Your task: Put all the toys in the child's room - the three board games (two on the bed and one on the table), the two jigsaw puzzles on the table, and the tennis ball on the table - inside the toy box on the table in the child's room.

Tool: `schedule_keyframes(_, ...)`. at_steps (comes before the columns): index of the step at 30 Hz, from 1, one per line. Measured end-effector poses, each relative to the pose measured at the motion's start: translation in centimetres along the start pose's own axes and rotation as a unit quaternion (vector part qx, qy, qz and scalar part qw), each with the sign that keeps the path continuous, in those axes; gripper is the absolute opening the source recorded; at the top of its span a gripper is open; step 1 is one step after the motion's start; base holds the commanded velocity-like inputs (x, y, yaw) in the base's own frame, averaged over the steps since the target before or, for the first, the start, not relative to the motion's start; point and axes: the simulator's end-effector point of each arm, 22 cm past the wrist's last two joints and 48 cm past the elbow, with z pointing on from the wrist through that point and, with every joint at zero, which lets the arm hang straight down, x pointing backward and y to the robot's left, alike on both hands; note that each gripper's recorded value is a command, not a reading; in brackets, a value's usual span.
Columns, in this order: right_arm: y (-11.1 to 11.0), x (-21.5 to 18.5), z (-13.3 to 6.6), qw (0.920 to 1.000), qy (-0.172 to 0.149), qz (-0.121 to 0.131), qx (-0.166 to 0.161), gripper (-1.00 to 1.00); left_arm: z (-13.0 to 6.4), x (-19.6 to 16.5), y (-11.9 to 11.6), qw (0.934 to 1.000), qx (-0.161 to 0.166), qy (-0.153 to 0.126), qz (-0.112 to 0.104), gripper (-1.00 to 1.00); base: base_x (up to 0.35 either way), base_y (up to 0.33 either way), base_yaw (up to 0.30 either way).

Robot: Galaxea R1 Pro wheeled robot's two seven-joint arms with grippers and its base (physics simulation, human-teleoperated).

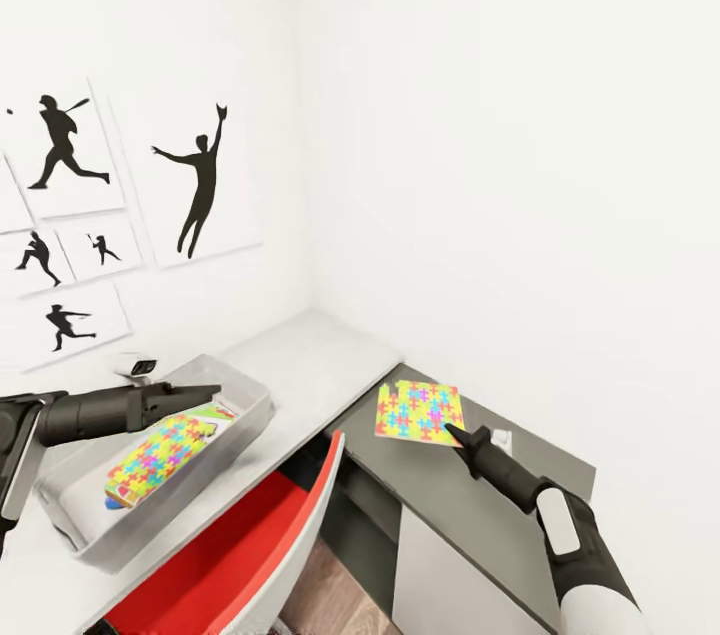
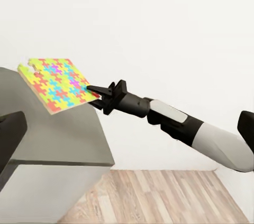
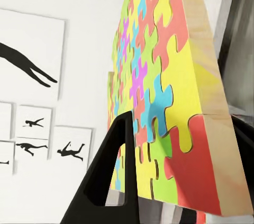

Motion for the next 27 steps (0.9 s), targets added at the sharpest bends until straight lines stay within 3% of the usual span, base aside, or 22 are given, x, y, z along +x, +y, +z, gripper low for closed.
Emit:
schedule_keyframes(8, 0.8, -0.5, 0.0, 0.9999, -0.003, -0.006, -0.009, -1.00, -1.2, -0.2, 0.4, 0.9999, -0.015, 0.006, 0.004, 1.00, 0.000, 0.000, 0.290)
schedule_keyframes(14, 6.6, -3.4, -1.2, 0.9965, -0.018, -0.052, -0.062, -1.00, -2.7, -0.8, 0.8, 0.9995, -0.030, -0.004, 0.007, 1.00, 0.000, 0.000, 0.290)
schedule_keyframes(19, 10.2, -2.6, -1.9, 0.9948, 0.024, -0.065, -0.076, -1.00, -3.6, -1.1, 1.1, 0.9991, -0.038, -0.017, 0.006, 1.00, 0.000, 0.000, 0.290)
schedule_keyframes(22, 14.3, -2.7, -1.0, 0.9894, 0.040, -0.100, -0.097, -1.00, -3.7, -1.2, 1.1, 0.9991, -0.038, -0.020, 0.006, 1.00, 0.000, 0.000, 0.290)
schedule_keyframes(24, 16.1, -2.6, 0.3, 0.9867, 0.050, -0.123, -0.094, -1.00, -3.6, -1.2, 1.1, 0.9991, -0.038, -0.020, 0.005, 1.00, 0.000, 0.000, 0.290)
schedule_keyframes(27, 15.6, -1.7, 2.0, 0.9859, 0.067, -0.142, -0.058, -1.00, -3.7, -1.2, 1.1, 0.9990, -0.038, -0.021, 0.005, 1.00, 0.000, 0.000, 0.290)
